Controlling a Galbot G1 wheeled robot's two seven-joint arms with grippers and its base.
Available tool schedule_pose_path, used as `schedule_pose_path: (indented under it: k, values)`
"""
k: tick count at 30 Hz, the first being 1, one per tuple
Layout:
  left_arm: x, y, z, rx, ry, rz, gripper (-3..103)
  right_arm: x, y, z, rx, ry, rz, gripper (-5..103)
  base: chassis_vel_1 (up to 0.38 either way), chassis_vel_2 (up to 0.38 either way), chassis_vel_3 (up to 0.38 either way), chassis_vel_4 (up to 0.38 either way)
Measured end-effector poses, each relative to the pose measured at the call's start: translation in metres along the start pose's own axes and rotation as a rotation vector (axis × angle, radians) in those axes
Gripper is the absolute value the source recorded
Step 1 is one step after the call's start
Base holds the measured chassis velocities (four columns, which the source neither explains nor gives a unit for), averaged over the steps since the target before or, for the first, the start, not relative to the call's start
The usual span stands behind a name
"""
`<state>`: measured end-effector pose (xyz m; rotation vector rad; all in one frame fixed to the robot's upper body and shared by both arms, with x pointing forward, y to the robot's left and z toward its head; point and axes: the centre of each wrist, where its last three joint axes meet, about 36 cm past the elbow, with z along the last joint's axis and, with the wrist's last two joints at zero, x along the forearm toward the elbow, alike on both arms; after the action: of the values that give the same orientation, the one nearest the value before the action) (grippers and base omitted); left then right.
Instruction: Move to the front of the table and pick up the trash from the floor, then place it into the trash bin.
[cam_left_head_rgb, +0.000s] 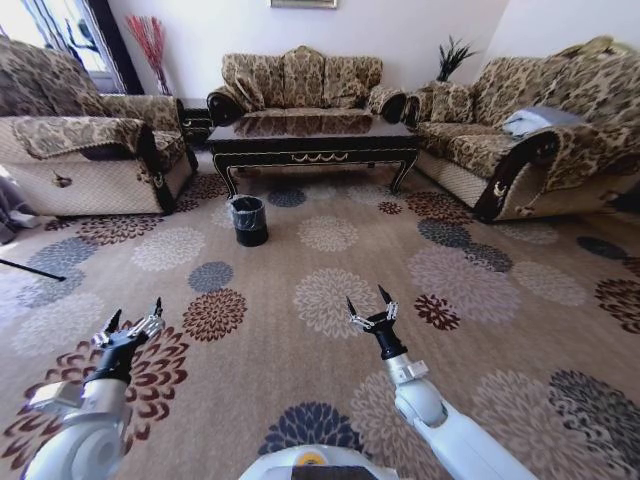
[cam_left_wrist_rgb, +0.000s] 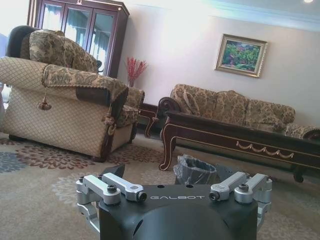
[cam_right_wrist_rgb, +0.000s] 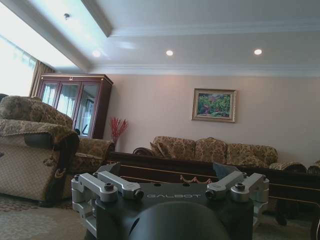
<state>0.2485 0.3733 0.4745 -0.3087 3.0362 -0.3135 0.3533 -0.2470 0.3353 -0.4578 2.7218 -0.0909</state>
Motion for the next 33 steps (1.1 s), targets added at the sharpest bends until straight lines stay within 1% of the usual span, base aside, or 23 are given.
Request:
schedule_pose_path:
  k: [3, 6, 12, 19, 33]
  values:
    - [0.0005, -0.0008, -0.0008, 0.004, -0.001, 0.008, 100, 0.0001, 0.0001, 0.0000, 0.002, 0.000, -0.001, 100, 0.000, 0.000, 0.000, 0.000]
    - [0.0018, -0.0013, -0.0005, 0.010, -0.014, 0.032, 100, 0.0009, 0.0004, 0.0002, 0.003, 0.001, -0.001, 100, 0.000, 0.000, 0.000, 0.000]
    - [0.0033, 0.0014, -0.0002, 0.009, -0.037, 0.056, 100, 0.0029, 0.0013, 0.0002, 0.004, 0.004, -0.002, 100, 0.000, 0.000, 0.000, 0.000]
    - [0.0039, 0.0032, -0.0004, 0.014, -0.040, 0.055, 100, 0.0023, 0.0009, -0.0004, 0.005, 0.001, -0.004, 100, 0.000, 0.000, 0.000, 0.000]
    - [0.0050, 0.0035, -0.0012, 0.016, -0.024, 0.047, 100, 0.0014, -0.0004, -0.0005, 0.008, -0.001, -0.008, 100, 0.000, 0.000, 0.000, 0.000]
